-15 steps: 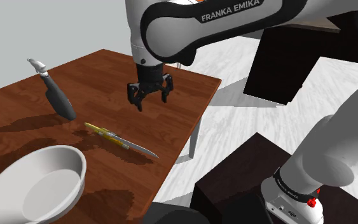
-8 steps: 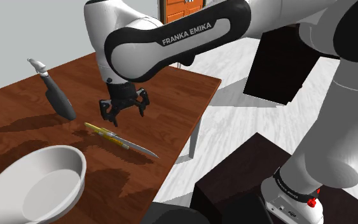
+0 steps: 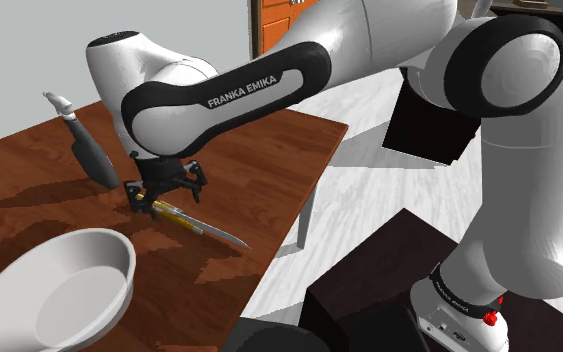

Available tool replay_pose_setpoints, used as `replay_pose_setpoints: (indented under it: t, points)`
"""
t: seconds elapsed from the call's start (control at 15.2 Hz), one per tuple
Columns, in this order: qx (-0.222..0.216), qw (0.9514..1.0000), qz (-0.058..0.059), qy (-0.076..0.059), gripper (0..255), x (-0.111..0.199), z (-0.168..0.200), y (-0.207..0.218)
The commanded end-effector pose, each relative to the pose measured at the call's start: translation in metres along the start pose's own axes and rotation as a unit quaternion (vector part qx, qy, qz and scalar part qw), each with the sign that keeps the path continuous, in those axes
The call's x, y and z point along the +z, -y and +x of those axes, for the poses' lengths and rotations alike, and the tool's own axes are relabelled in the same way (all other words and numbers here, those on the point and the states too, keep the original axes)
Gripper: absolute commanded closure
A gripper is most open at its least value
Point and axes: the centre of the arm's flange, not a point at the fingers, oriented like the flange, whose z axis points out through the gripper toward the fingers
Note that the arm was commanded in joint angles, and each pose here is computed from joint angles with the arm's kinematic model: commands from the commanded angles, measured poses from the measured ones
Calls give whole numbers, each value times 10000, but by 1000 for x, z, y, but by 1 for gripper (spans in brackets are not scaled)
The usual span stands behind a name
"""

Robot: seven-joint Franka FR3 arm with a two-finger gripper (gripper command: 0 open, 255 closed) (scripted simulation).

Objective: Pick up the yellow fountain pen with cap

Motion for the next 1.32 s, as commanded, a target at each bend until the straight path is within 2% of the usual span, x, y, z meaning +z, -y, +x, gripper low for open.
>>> replay_pose_setpoints:
  t: [0.0,0.33,0.4,0.99,1.25]
  points:
    - [2,10000,1,-1,0,10,0,1]
    - [2,10000,1,-1,0,29,0,1]
    - [2,10000,1,0,255,29,0,1]
    - [2,10000,1,-1,255,29,1,1]
    - [2,10000,1,-1,255,8,0,1]
